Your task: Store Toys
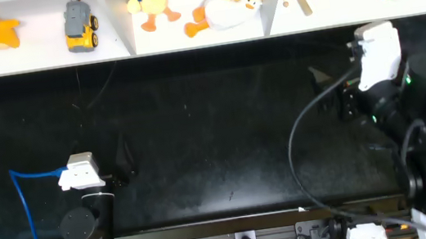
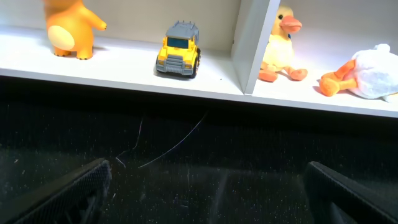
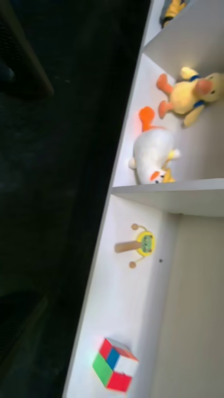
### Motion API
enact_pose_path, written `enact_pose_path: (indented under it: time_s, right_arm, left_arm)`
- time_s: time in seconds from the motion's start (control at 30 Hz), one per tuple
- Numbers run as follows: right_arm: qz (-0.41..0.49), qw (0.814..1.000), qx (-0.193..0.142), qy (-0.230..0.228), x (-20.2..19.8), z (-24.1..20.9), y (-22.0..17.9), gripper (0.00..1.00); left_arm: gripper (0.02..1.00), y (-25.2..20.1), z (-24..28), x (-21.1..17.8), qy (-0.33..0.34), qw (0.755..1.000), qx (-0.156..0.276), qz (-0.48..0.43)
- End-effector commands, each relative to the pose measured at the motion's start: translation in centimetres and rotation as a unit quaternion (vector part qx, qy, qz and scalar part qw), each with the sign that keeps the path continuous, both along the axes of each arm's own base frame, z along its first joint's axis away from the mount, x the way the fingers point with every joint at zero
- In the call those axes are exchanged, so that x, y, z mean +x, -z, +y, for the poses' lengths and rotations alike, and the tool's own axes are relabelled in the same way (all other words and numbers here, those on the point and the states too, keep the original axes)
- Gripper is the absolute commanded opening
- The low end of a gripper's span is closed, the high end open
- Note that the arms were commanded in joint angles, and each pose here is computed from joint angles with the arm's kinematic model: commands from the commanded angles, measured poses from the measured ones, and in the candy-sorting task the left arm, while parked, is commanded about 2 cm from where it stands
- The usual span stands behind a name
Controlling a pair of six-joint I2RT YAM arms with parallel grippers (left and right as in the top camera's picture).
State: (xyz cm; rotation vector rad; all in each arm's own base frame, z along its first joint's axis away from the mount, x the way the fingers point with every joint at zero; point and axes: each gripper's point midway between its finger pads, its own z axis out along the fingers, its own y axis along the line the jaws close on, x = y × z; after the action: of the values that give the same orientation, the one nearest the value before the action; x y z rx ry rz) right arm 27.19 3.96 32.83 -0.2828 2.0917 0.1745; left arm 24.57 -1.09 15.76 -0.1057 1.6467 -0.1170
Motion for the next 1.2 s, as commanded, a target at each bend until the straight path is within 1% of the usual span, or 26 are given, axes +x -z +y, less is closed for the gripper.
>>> enact_pose_path:
  time_s: [0.03,0.2,0.3,0.37,0.43,0.47,0.63,0.67,0.87,1.0,1.13,1.2]
  right_arm:
    - [-0.03,1.0,-0.003,0.005,-1.4,-0.1,-1.3,0.996]
    - [-0.048,0.999,-0.008,0.016,-2.4,-0.5,-1.6,0.993]
    - [-0.071,0.997,-0.007,0.017,-2.5,-0.5,-0.6,0.996]
    - [-0.091,0.996,0.005,0.022,-2.6,-0.5,0.6,0.993]
    - [-0.114,0.993,0.022,0.029,-2.7,-0.5,1.9,0.996]
    - [-0.136,0.989,0.039,0.036,-2.9,-0.5,3.2,0.996]
    - [-0.191,0.976,0.087,0.051,-3.9,-0.6,5.8,0.996]
    - [-0.2,0.973,0.101,0.054,-4.1,-0.6,6.3,0.996]
    - [-0.217,0.957,0.175,0.072,-4.9,-0.6,9.6,0.993]
    - [-0.216,0.952,0.203,0.081,-4.3,-0.7,11.2,0.996]
    - [-0.237,0.94,0.228,0.091,-3.4,-1.0,12.1,0.993]
    - [-0.244,0.936,0.235,0.093,-3.1,-1.1,12.6,0.993]
  left_arm:
    - [0.998,-0.1,0.0,0.0,0.003,1.0,0.008,-0.004]
    - [0.998,-0.1,0.0,0.0,0.003,1.0,0.008,-0.004]
    - [0.998,-0.1,0.0,0.0,0.003,1.0,0.008,-0.004]
    - [0.998,-0.1,0.0,0.0,0.003,1.0,0.008,-0.004]
    - [0.998,-0.1,0.0,0.0,0.003,1.0,0.008,-0.004]
    - [0.998,-0.1,0.0,0.0,0.003,1.0,0.008,-0.004]
    - [0.998,-0.1,0.0,0.0,0.003,1.0,0.008,-0.004]
    - [0.998,-0.1,0.0,0.0,0.003,1.0,0.008,-0.004]
    - [0.998,-0.1,0.0,0.0,0.003,1.0,0.008,-0.004]
    - [0.998,-0.1,0.0,0.0,0.003,1.0,0.008,-0.004]
    - [0.996,-0.1,0.0,0.0,0.003,1.0,0.008,-0.004]
    - [0.998,-0.1,0.0,0.0,0.003,1.0,0.008,-0.004]
